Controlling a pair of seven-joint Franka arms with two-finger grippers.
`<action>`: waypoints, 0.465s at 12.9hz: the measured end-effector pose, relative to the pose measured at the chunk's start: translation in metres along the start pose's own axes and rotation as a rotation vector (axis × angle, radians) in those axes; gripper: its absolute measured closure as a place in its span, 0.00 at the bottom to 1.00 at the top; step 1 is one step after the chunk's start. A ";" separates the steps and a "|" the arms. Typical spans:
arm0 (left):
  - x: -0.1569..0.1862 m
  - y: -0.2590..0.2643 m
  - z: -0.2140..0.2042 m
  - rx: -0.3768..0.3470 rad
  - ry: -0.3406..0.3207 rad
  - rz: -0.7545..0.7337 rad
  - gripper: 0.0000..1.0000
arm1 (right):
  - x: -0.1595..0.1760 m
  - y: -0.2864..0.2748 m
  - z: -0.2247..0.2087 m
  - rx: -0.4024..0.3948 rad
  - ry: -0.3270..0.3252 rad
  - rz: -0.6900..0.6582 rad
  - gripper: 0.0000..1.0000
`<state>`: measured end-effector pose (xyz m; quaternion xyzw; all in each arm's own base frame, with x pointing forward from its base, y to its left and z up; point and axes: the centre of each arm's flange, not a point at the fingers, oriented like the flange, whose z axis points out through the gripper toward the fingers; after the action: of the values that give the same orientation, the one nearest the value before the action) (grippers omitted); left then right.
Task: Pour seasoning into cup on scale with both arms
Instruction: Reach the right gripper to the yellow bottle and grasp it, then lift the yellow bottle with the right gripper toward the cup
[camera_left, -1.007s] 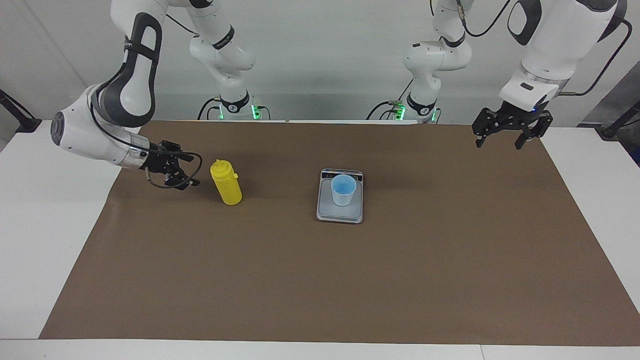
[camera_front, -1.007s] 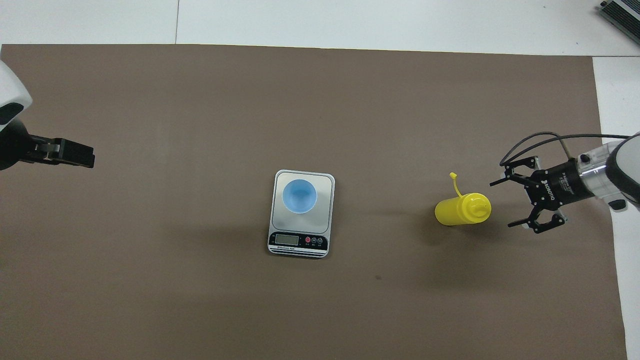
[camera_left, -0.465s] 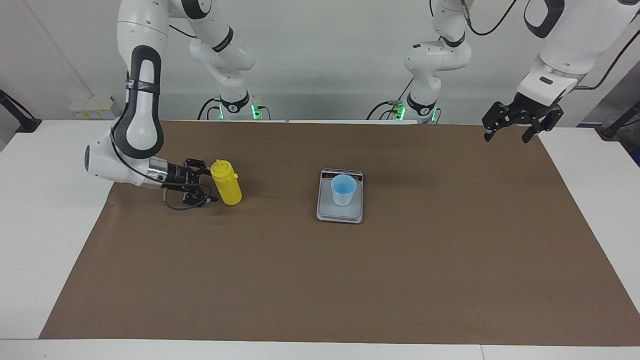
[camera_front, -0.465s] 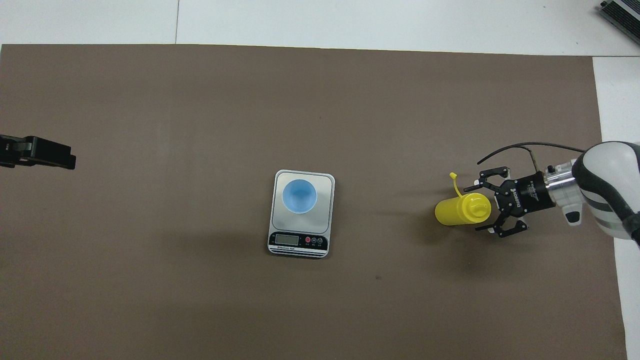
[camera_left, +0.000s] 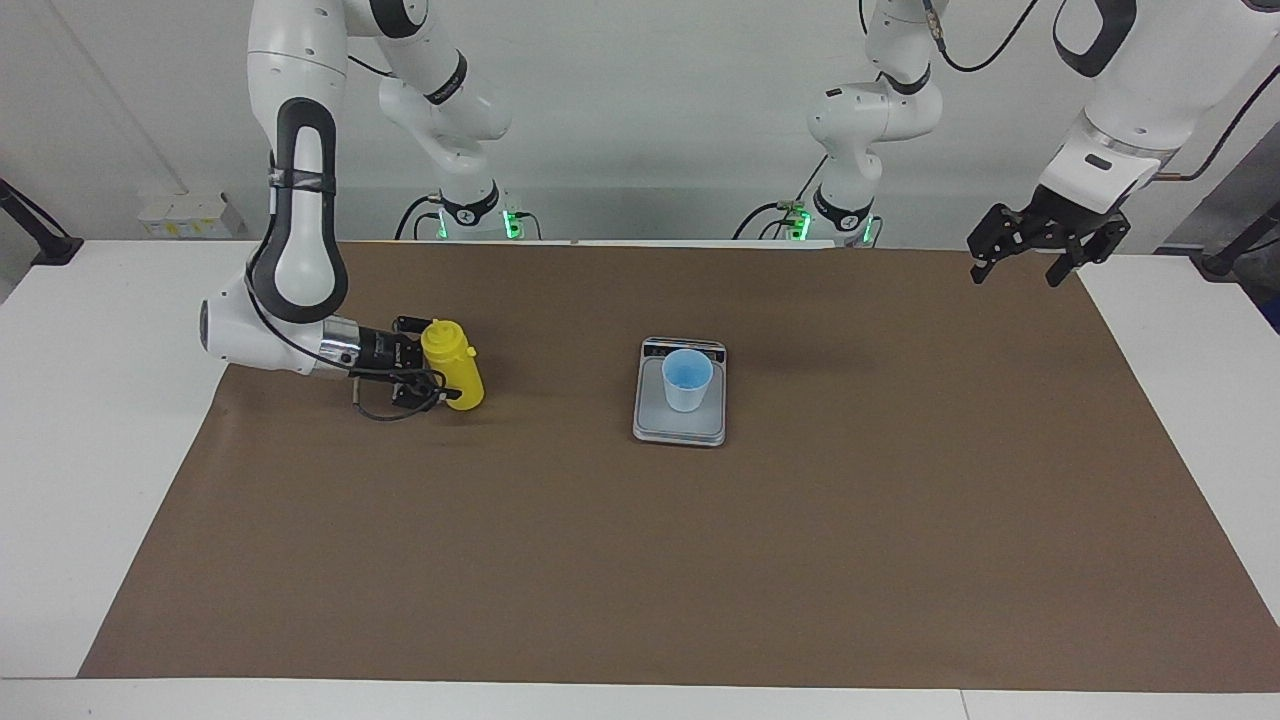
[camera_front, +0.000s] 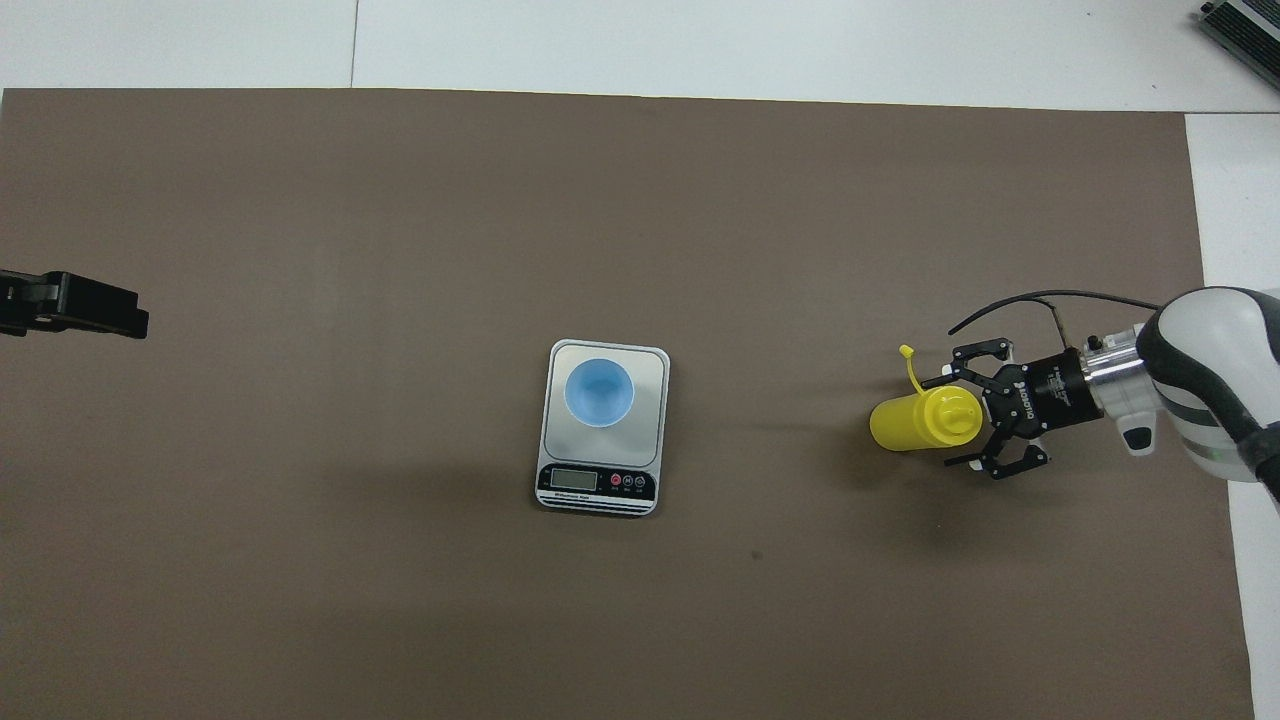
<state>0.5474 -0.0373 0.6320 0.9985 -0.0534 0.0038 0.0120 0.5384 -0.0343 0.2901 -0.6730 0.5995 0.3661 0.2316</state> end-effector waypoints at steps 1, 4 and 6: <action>0.000 0.000 0.000 0.002 -0.001 0.007 0.00 | -0.010 -0.004 0.002 0.014 0.010 -0.003 0.30; 0.000 -0.001 0.001 0.010 -0.002 0.030 0.00 | -0.049 -0.020 0.013 0.063 0.083 0.031 0.38; 0.000 -0.002 0.001 0.017 -0.003 0.057 0.00 | -0.096 -0.035 0.031 0.106 0.178 0.045 0.38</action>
<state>0.5479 -0.0359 0.6312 0.9966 -0.0820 0.0032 0.0035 0.5642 0.0560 0.3402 -0.6763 0.6510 0.2776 0.2043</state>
